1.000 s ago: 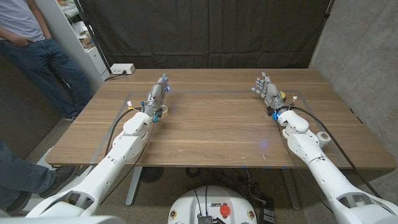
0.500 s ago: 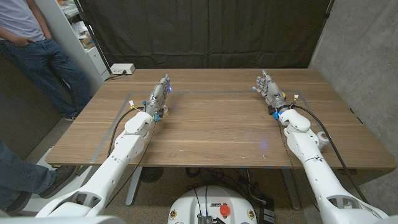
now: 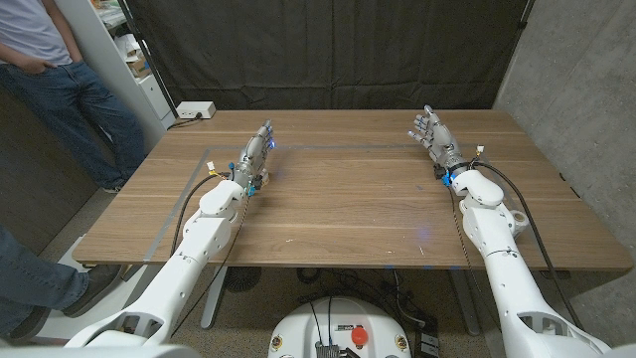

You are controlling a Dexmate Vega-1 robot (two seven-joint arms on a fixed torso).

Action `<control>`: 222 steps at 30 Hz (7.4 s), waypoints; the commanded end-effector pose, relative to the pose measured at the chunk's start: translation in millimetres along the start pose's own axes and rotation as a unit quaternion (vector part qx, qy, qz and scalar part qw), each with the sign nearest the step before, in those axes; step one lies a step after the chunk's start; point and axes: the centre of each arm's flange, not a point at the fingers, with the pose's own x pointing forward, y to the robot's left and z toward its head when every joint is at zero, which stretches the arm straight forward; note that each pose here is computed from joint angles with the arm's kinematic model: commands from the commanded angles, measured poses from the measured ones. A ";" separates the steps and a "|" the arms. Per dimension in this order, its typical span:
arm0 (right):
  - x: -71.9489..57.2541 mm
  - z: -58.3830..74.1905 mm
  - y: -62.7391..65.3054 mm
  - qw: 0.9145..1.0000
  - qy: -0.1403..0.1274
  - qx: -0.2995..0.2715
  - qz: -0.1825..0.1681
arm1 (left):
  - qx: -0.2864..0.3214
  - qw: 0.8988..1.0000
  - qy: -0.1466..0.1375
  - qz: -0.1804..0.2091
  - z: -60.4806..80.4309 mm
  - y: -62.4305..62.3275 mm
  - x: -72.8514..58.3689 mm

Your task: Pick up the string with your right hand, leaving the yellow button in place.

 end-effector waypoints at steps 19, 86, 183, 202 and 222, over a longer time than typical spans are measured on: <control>-26.1 31.2 -18.8 0.999 -0.041 -0.016 -0.011 | 0.006 1.000 0.008 -0.012 -3.4 -16.3 6.4; -93.5 49.2 -53.2 0.997 -0.052 -0.027 -0.053 | 0.016 1.000 0.002 -0.015 2.9 -18.4 5.3; -195.5 54.3 -87.6 0.988 -0.079 -0.057 -0.123 | 0.018 0.999 -0.011 -0.048 3.1 -35.8 -8.6; -213.4 50.2 -101.2 0.987 -0.080 -0.067 -0.120 | 0.019 0.999 -0.006 -0.049 3.2 -35.0 -10.2; -229.3 44.9 -111.2 0.984 -0.070 -0.087 -0.142 | 0.022 0.998 0.001 -0.054 2.0 -34.4 -6.3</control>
